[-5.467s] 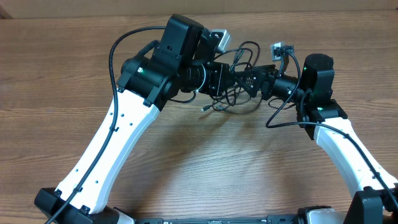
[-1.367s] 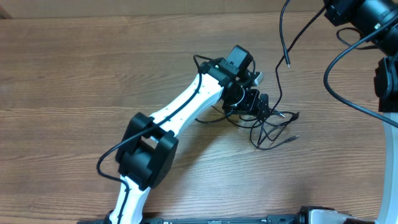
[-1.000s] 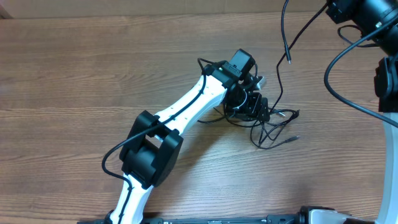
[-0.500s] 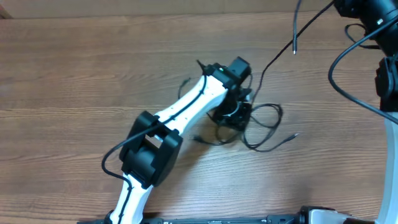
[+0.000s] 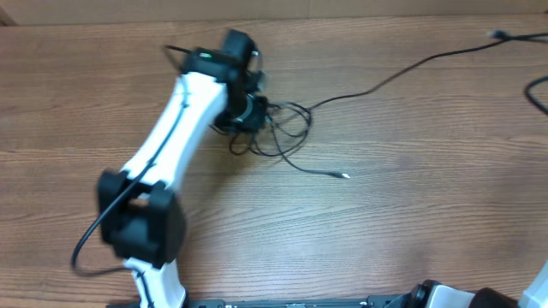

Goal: Untangle cables

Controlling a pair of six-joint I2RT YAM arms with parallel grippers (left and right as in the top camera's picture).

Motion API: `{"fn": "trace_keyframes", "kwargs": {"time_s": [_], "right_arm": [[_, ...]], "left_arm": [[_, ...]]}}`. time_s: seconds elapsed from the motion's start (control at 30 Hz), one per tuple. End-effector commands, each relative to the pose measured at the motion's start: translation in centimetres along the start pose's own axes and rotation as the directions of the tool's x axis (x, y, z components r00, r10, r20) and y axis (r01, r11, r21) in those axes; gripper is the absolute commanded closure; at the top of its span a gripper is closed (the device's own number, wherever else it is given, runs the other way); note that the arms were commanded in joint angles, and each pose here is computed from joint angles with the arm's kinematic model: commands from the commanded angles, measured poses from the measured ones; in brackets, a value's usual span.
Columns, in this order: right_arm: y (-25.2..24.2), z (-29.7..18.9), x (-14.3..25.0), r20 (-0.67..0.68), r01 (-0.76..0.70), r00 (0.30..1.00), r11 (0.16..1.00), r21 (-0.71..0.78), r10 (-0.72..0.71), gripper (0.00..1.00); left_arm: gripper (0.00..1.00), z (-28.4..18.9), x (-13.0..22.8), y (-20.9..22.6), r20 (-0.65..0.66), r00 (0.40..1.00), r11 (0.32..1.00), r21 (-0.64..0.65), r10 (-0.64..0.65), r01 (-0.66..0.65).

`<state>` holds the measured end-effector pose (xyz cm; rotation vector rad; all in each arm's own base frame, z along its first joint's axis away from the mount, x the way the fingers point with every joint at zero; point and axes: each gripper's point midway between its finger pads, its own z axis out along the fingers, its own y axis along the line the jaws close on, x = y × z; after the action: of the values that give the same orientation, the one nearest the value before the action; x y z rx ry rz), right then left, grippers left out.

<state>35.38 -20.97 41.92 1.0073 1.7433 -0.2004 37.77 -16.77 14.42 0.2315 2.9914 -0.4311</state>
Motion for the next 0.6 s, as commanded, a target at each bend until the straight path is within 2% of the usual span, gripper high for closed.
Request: {"fn": "trace_keyframes", "kwargs": {"time_s": [0.0, 0.13, 0.23, 0.3, 0.37, 0.47, 0.5, 0.57], "right_arm": [[-5.9, 0.7, -1.5, 0.059, -0.102, 0.994, 0.969, 0.225, 0.091, 0.96], [-10.3, 1.2, -0.6, 0.036, -0.165, 0.986, 0.921, 0.353, 0.162, 0.96], [-11.3, 1.5, 0.4, -0.006, -0.159, 0.985, 0.910, 0.383, 0.175, 0.96], [-11.6, 1.6, 1.0, -0.025, -0.149, 0.985, 0.904, 0.400, 0.173, 0.96], [-12.1, 1.6, 1.0, -0.019, -0.144, 0.986, 0.894, 0.424, 0.167, 0.96], [-13.6, 1.0, 0.2, 0.035, -0.142, 0.989, 0.854, 0.501, 0.144, 0.96], [-14.2, 0.6, 0.0, 0.061, -0.157, 0.987, 0.832, 0.532, 0.147, 0.96], [-15.4, -0.1, -0.3, 0.116, -0.200, 0.980, 0.786, 0.585, 0.163, 0.96]], "left_arm": [[0.96, -5.1, -0.9, 2.3, 0.131, 0.991, 0.999, -0.014, -0.031, 0.033], [0.96, -7.2, -1.2, 3.6, 0.179, 0.976, 0.992, 0.044, -0.122, 0.115], [0.96, -7.8, -1.5, 1.9, 0.176, 0.976, 0.980, 0.172, -0.126, 0.096], [0.96, -7.8, -1.8, 1.8, 0.189, 0.974, 0.981, 0.172, -0.121, 0.089], [0.96, -7.7, -2.0, 2.9, 0.202, 0.967, 0.984, 0.117, -0.157, 0.135], [0.96, -7.7, -1.9, 5.7, 0.227, 0.938, 0.962, -0.010, -0.262, 0.271], [0.96, -7.8, -1.6, 7.0, 0.242, 0.921, 0.942, -0.068, -0.305, 0.330], [0.96, -8.3, -0.7, 9.9, 0.293, 0.862, 0.857, -0.195, -0.414, 0.477]]}}
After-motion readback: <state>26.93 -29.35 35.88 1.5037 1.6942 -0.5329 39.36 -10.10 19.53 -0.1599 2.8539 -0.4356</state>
